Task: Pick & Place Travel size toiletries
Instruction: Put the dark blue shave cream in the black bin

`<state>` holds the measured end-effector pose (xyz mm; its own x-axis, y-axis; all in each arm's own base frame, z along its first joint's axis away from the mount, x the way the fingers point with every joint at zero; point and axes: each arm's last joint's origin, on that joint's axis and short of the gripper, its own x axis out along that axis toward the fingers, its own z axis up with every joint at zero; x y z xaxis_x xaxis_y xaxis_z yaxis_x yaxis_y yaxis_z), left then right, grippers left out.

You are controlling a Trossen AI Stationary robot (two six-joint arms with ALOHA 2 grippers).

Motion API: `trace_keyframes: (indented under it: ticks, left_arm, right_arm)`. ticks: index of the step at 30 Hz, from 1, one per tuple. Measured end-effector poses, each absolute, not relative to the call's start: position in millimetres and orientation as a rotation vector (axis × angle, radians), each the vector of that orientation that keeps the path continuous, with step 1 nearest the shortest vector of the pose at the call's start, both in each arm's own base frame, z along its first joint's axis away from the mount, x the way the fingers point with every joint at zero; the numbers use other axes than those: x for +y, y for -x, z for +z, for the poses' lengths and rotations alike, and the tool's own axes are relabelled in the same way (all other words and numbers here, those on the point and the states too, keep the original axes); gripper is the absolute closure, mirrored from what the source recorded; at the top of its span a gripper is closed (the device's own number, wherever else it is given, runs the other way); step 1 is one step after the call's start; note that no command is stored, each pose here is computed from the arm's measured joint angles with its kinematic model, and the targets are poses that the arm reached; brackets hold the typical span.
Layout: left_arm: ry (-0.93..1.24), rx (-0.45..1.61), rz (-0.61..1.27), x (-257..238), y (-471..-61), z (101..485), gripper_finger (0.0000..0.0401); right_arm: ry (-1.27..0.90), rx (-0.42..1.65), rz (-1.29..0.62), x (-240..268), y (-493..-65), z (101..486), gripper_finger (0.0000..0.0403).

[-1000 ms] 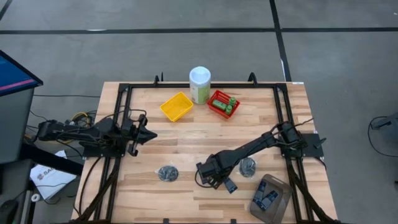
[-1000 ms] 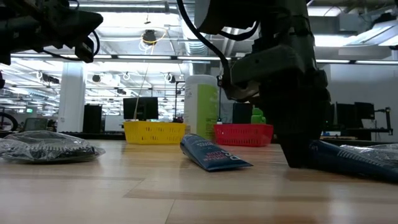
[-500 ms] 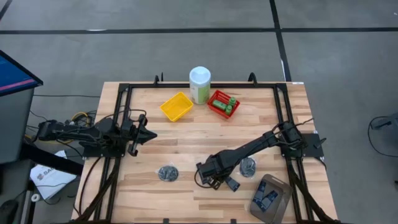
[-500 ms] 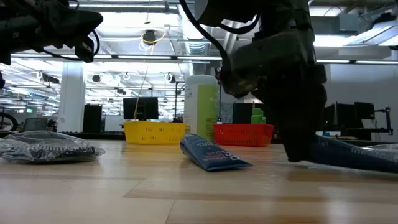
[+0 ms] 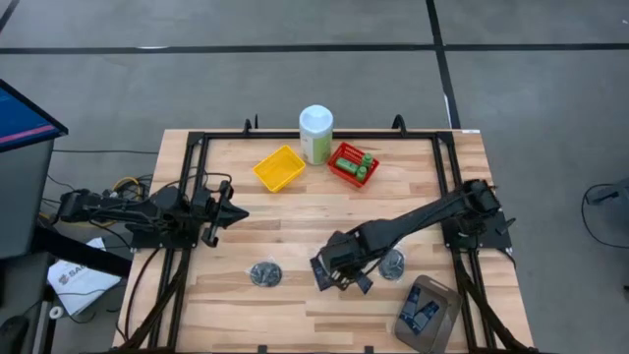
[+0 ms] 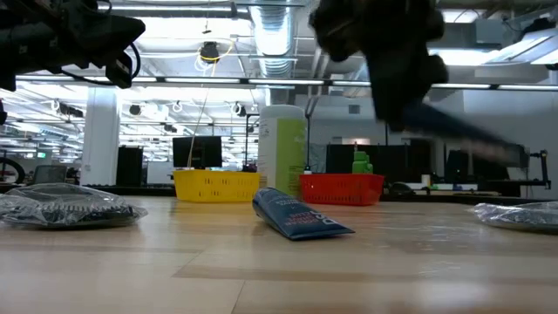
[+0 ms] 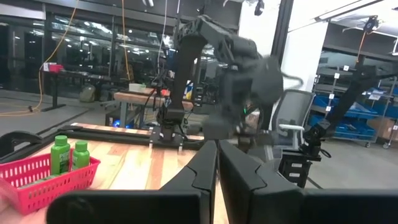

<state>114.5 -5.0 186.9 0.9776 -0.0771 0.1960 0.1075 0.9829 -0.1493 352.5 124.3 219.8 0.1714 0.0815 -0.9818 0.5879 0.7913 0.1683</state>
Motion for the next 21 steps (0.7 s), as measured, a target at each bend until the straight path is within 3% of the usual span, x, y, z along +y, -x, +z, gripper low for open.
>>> trace_keyframes:
  ticks: [5, 11, 21]
  left_arm:
    - [0.16, -0.202, -0.096, -5, -114, 188, 0.039]
    - [0.158, -0.283, -0.103, -5, -106, 195, 0.039]
    - [0.155, -0.511, -0.117, -4, -85, 213, 0.039]
  right_arm:
    - [-0.636, 1.332, -0.459, 125, -325, 257, 0.0257]
    - [-0.692, 1.261, -0.595, 138, -286, 289, 0.0286]
    - [-0.717, 1.28, -0.752, 175, -247, 290, 0.0268]
